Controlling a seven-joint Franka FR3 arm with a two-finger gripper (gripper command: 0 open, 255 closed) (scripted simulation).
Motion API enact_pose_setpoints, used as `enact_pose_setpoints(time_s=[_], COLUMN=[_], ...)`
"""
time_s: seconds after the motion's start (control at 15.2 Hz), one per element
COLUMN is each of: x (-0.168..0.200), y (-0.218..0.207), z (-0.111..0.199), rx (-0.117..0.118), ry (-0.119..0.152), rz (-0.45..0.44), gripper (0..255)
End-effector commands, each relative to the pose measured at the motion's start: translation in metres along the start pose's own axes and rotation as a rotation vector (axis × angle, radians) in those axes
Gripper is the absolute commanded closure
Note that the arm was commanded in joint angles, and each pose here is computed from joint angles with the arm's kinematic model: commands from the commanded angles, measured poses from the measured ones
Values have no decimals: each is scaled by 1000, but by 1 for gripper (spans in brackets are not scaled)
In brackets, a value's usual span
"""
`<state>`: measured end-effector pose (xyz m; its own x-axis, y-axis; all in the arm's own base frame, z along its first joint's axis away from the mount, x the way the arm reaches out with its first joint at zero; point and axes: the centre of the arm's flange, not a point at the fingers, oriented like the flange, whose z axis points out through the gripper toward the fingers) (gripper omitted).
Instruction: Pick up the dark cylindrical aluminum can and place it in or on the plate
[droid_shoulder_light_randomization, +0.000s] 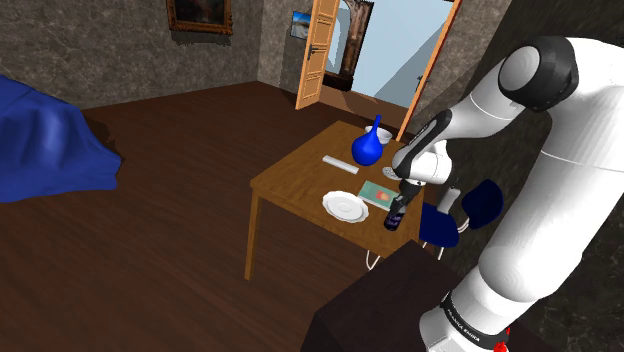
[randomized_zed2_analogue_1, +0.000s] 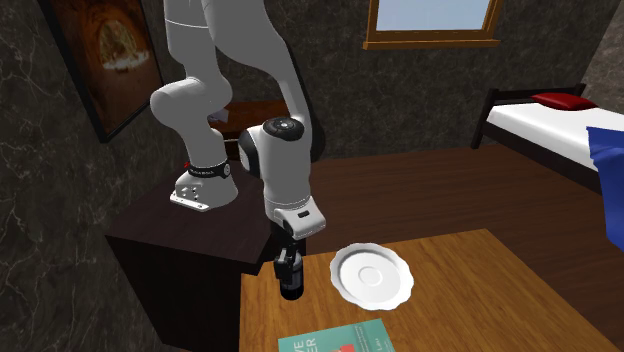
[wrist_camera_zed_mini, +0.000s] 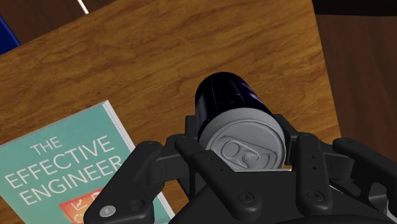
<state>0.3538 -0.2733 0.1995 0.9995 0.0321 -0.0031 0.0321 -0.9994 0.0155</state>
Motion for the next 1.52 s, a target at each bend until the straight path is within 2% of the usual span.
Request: enact_pose_setpoints(time_s=[0.0, 0.46, 1.45], x=[0, 0, 0], y=[0, 0, 1], z=[0, 0, -79], rx=[0, 0, 0], ry=[-1, -1, -1], rz=[0, 0, 0], gripper=[255, 255, 255])
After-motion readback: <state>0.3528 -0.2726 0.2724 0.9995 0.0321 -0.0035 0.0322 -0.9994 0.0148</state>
